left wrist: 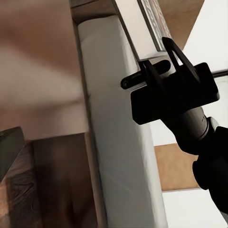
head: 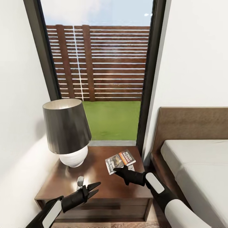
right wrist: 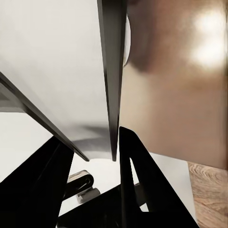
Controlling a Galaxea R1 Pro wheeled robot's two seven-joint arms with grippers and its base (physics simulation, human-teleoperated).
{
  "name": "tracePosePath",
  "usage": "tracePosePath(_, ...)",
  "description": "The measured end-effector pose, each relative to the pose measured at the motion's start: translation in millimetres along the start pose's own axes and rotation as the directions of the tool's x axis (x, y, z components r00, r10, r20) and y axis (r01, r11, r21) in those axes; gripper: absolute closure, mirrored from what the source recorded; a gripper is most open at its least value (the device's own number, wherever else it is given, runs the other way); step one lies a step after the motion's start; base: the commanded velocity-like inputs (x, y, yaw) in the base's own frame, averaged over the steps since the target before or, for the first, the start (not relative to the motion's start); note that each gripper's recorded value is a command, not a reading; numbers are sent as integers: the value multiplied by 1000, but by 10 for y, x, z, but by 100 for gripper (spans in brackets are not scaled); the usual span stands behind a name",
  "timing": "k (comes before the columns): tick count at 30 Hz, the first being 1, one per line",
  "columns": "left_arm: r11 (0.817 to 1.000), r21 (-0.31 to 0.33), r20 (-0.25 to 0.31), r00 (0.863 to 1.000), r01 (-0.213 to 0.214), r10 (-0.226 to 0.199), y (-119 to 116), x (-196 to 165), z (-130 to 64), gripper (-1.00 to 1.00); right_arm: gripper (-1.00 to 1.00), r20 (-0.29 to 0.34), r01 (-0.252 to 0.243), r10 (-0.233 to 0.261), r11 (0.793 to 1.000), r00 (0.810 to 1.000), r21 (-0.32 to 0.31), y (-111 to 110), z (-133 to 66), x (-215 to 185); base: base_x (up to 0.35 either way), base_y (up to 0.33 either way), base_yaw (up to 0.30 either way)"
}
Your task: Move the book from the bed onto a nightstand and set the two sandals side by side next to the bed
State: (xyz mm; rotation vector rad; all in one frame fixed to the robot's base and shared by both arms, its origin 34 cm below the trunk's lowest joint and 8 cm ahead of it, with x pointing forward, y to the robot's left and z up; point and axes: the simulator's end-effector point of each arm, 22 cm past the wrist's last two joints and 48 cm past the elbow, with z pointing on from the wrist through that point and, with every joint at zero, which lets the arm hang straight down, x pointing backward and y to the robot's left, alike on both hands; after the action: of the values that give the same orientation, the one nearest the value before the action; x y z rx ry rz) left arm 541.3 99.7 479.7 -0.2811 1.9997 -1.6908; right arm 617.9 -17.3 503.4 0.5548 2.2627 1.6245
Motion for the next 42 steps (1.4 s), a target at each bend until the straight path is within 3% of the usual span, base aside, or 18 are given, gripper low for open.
tracePosePath(11,1000,-1,0,1000,0,0,126,64,-6,-100,100,0,0,0,1000,1000,0,-134,26,35,0,0,0)
tracePosePath(20,999,-17,-8,999,31,-31,293,124,5,-100,100,-10,-30,30,999,999,18,-330,86,48,0,0,0)
tracePosePath(42,999,-18,-7,999,31,-31,295,122,1,-100,100,-8,-25,25,1000,1000,2,-273,86,36,0,0,0)
